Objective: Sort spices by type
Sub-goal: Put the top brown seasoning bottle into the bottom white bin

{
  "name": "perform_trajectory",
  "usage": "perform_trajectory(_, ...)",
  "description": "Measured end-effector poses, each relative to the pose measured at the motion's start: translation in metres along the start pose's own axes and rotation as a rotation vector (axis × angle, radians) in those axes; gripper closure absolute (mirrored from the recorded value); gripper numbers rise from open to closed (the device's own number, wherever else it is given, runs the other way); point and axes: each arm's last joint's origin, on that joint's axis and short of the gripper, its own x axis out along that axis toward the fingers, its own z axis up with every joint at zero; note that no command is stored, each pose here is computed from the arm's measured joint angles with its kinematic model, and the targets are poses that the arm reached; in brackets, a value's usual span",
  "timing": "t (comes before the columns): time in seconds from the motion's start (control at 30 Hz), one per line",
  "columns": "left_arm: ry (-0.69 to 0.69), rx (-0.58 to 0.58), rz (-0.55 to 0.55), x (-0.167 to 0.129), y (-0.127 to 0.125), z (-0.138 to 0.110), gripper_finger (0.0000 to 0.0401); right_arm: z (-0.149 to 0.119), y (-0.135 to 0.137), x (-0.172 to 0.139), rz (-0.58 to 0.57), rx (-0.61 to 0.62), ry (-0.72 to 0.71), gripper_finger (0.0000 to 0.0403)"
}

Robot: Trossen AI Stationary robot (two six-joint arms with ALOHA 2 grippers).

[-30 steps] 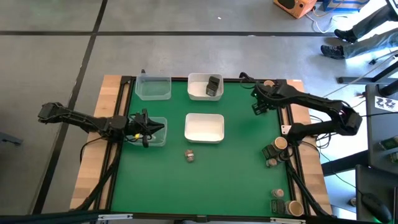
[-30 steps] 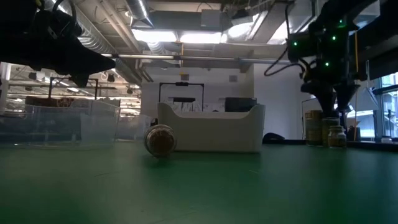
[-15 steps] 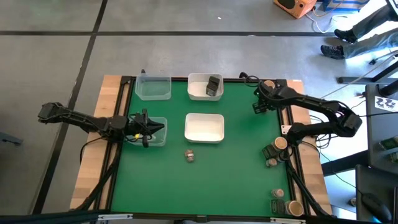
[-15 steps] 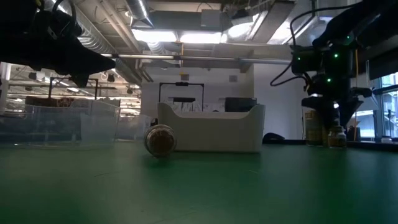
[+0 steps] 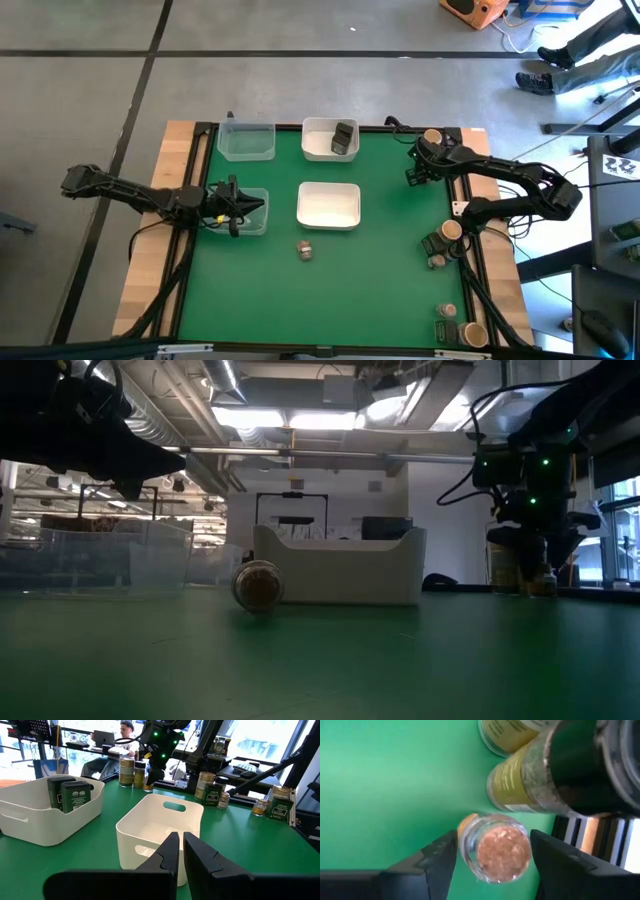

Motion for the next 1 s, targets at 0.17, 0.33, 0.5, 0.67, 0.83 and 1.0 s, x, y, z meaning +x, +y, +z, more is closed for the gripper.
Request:
perform_trajectory(0.17,0.000,-0.003,0.000,0.000,0.000,0.000,0.0386,0.001,0.000,0.000,0.004,-0.003,-0.010,0.0205)
perform_trajectory(0.33,0.000,-0.004,0.000,0.000,0.000,0.000,0.0386,0.002,0.001,-0.001,0.009,-0.028,-0.020,0.0220)
perform_trajectory(0.5,0.000,-0.004,0.000,0.000,0.000,0.000,0.0386,0.003,0.002,-0.001,0.031,-0.049,-0.020,0.0210)
perform_trajectory(0.67,0.000,-0.005,0.000,0.000,0.000,0.000,0.0386,0.010,0.005,-0.008,0.093,-0.070,-0.015,0.0222)
perform_trajectory(0.83,0.000,-0.005,0.000,0.000,0.000,0.000,0.0386,0.022,0.014,-0.023,0.199,-0.101,-0.045,0.0221)
perform_trajectory(1.0,0.000,-0.005,0.000,0.000,0.000,0.000,0.0386,0.029,0.032,-0.045,0.351,-0.168,-0.084,0.0217)
